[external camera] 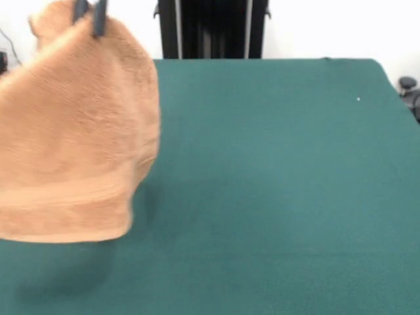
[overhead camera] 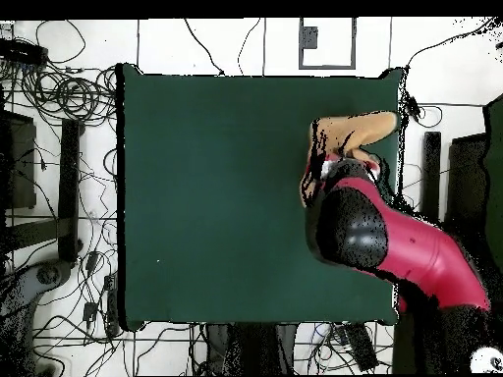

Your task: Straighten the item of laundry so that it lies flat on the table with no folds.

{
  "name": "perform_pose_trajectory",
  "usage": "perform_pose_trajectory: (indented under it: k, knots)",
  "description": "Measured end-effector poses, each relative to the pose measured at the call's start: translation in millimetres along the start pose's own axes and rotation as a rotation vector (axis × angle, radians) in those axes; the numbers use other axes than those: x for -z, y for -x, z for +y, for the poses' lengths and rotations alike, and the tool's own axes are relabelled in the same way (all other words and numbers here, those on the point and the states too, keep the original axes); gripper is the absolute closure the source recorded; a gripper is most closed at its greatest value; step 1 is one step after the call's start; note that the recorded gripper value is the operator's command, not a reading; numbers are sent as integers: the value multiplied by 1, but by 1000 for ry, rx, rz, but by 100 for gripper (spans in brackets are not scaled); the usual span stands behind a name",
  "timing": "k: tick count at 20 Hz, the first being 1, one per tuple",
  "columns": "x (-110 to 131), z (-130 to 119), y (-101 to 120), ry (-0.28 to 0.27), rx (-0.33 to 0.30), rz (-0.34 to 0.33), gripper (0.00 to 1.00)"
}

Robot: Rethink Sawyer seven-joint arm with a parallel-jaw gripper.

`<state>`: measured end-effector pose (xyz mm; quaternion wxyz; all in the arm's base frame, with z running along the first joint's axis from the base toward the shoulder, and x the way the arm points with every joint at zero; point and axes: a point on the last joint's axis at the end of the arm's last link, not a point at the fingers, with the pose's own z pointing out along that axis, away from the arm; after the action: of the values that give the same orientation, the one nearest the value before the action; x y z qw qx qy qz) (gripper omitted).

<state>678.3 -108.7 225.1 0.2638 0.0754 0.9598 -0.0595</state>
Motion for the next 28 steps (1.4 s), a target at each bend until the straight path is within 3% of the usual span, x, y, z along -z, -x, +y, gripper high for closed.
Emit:
perform_pose_trajectory:
  k: [6,13,16,20,25,28]
  knots:
    - [29,17,23,-12,-11,-54,100]
    - [26,56,13,-16,34,-57,100]
    - [4,77,-3,-8,48,-43,100]
    - [-28,85,-22,15,28,-2,100]
    - [-71,74,-42,60,-37,25,100]
    - [-102,48,-55,97,-120,19,100]
